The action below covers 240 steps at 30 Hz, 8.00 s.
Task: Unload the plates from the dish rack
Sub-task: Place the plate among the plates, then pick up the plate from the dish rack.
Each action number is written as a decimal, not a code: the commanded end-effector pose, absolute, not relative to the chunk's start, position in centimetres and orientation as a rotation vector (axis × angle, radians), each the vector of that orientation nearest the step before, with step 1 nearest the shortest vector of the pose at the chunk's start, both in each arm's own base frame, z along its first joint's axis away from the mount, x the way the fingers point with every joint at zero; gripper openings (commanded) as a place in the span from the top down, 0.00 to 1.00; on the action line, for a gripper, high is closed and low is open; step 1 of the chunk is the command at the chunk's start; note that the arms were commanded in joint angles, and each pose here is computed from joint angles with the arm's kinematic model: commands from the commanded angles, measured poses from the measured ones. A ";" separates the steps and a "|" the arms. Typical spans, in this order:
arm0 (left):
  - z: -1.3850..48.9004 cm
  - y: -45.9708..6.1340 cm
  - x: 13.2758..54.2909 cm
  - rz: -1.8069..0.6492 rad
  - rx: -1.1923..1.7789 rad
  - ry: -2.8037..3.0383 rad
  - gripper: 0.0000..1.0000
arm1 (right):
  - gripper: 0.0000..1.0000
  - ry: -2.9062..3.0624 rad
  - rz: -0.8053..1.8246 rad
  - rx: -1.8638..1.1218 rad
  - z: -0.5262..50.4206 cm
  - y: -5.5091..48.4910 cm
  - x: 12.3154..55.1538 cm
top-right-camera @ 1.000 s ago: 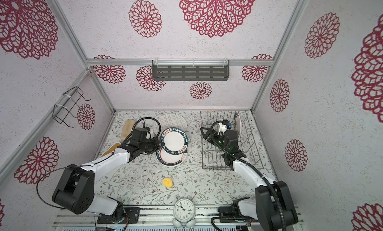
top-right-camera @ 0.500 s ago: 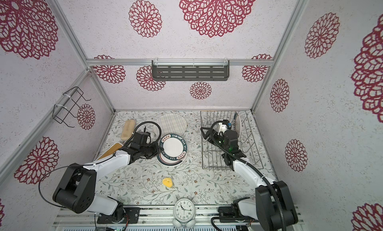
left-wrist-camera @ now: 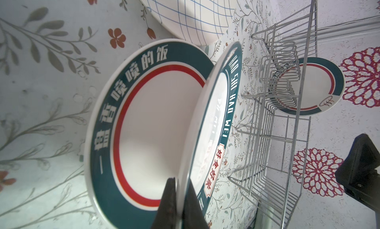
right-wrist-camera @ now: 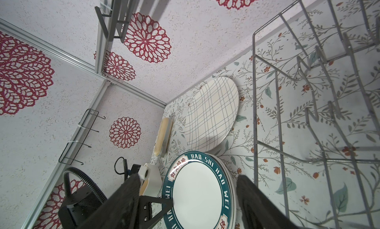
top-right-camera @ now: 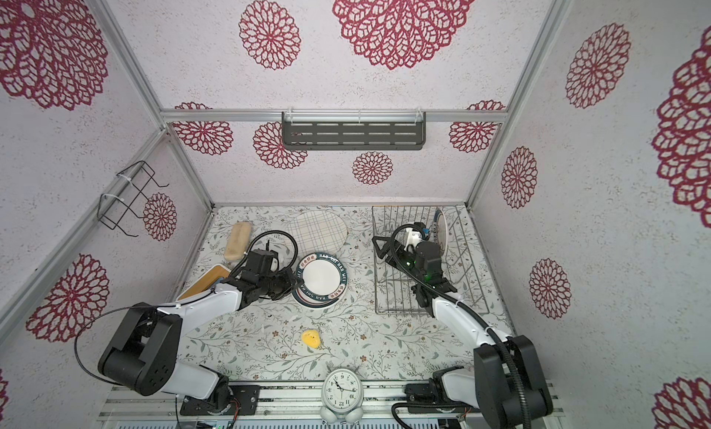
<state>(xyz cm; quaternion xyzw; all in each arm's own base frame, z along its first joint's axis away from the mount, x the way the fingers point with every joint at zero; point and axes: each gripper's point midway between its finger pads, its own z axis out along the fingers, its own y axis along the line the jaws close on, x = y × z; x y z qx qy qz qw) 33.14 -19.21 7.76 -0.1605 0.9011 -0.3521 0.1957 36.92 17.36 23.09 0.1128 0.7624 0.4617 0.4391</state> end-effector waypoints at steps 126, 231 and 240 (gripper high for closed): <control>11.4 -21.1 36.2 -1.033 -0.322 2.394 0.32 | 0.46 2.311 -0.565 0.253 20.9 -5.1 44.0; 12.9 -20.4 35.0 -1.008 -0.311 2.373 0.31 | 1.00 2.211 -0.855 0.190 25.1 -3.6 45.6; 12.9 -20.6 34.9 -1.008 -0.305 2.374 0.31 | 1.00 2.145 -0.873 0.195 27.5 -3.5 44.6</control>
